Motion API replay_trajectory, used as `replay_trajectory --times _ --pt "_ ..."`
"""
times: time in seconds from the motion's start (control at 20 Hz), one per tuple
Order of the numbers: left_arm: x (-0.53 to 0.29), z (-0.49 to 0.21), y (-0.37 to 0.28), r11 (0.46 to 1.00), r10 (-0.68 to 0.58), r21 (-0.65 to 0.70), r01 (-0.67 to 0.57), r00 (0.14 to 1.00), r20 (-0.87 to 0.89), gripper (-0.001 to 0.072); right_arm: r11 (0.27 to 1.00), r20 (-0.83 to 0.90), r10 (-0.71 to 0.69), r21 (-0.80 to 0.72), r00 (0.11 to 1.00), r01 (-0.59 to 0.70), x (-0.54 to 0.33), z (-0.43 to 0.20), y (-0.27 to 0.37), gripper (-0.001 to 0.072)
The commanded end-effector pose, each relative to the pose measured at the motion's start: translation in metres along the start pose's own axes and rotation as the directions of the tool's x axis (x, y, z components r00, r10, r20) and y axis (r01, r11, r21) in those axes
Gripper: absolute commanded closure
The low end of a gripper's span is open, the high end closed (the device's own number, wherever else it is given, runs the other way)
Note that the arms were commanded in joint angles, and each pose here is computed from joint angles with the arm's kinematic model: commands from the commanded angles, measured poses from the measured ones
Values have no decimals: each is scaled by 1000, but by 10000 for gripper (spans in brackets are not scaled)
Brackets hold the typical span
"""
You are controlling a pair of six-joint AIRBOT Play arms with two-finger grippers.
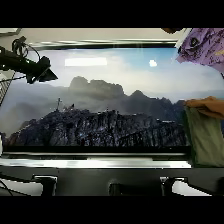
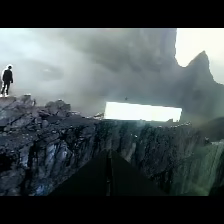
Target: Fold the clothes and pants, and hang the long-sleeved shirts on hangers.
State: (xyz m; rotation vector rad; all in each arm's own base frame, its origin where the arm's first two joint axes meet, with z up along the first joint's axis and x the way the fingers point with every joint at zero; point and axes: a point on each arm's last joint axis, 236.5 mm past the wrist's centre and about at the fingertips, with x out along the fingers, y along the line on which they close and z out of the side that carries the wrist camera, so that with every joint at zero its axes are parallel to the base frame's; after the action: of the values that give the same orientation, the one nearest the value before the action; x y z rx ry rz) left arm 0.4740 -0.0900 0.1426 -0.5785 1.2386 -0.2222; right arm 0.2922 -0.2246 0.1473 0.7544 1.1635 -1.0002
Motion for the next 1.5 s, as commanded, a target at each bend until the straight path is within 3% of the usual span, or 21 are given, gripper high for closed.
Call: replay_trajectory --times 0.0,0.4,0.75,1.2,1.25,1.35,1.4,1.45 --pt "0 -1 0 1000 0 1 0 1000 -2 691 990 -50 -127 -69 991 123 21 -21 -36 685" --pt "0 0 1 1000 3 1 -3 1000 -2 691 973 -204 -224 15 953 232 104 -88 -122 684" --pt "0 0 2 1000 9 1 -9 1000 0 691 946 -196 -324 -41 926 322 131 -98 -147 685" --pt "0 0 2 1000 9 1 -9 1000 0 691 936 -219 -350 -41 911 350 136 -108 -154 678" --pt "0 0 2 1000 9 1 -9 1000 0 691 934 -222 -355 -43 908 355 136 -109 -155 613" --pt "0 0 2 1000 9 2 -9 1000 0 691 932 -218 -359 -45 907 358 136 -108 -156 328" --pt "0 0 2 1000 8 2 -8 1000 1 691 936 -205 -350 -40 914 349 135 -104 -154 280" --pt "-1 0 2 1000 8 6 -8 1000 2 691 946 -179 -323 -32 929 323 133 -95 -146 282"
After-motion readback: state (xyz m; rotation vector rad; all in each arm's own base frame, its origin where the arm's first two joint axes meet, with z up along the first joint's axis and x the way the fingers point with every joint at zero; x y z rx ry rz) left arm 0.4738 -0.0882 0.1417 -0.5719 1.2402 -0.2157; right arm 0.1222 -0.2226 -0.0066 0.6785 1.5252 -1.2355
